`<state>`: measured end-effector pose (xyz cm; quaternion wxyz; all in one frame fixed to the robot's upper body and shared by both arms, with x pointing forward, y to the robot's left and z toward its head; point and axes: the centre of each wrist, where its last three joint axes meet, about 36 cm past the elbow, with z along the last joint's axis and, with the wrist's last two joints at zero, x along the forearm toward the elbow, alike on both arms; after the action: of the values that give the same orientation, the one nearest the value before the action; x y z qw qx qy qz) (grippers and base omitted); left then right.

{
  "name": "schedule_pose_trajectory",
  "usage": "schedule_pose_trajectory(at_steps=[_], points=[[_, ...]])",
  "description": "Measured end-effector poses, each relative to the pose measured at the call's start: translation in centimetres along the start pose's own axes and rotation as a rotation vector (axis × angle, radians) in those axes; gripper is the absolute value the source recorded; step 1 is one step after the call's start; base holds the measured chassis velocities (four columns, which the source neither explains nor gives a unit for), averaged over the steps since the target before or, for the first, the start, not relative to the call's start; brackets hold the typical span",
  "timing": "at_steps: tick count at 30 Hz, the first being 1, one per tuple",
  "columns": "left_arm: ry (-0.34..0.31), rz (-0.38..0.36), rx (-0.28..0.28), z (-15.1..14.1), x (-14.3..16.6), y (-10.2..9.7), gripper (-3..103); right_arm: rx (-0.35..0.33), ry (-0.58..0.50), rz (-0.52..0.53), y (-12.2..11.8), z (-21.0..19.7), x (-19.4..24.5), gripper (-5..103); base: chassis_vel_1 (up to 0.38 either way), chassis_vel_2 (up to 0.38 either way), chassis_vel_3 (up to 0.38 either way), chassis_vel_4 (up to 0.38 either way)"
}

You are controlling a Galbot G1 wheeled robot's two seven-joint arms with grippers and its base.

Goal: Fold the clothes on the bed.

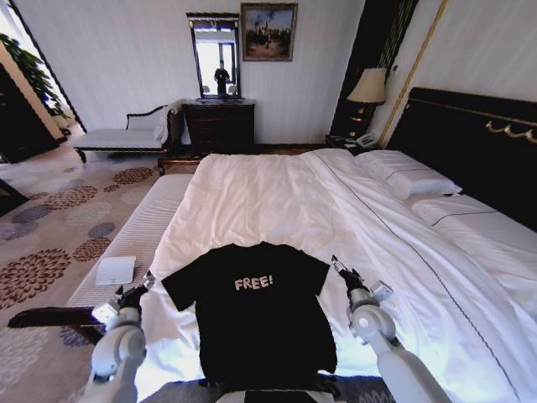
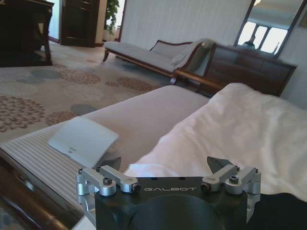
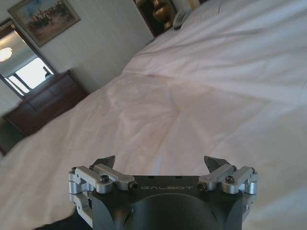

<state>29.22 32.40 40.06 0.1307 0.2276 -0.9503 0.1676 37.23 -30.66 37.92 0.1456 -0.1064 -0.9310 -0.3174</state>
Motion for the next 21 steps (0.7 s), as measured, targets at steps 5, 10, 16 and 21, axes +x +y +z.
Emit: schedule_pose_trajectory(at_steps=[5,10,16,21], points=[[-0.111,0.079,0.028,1.2,1.7,0.6,100,-0.115,0.065,-0.071,-0.6,-0.3,-0.7,100,0.000,0.000,0.000,0.000],[-0.166,0.187,0.161,1.8,4.3,1.3,100,-0.151,0.121,-0.065,-2.1,0.5,-2.3,100,0.000,0.000,0.000,0.000],[-0.170,0.209,0.185,2.3,6.2,2.3,100,-0.155,0.175,-0.083,-5.7,1.9,-5.0,100,0.000,0.000,0.000,0.000],[-0.172,0.228,0.203,1.4,6.4,1.9,100,-0.161,0.194,-0.162,-7.7,2.9,-6.8,100,0.000,0.000,0.000,0.000]])
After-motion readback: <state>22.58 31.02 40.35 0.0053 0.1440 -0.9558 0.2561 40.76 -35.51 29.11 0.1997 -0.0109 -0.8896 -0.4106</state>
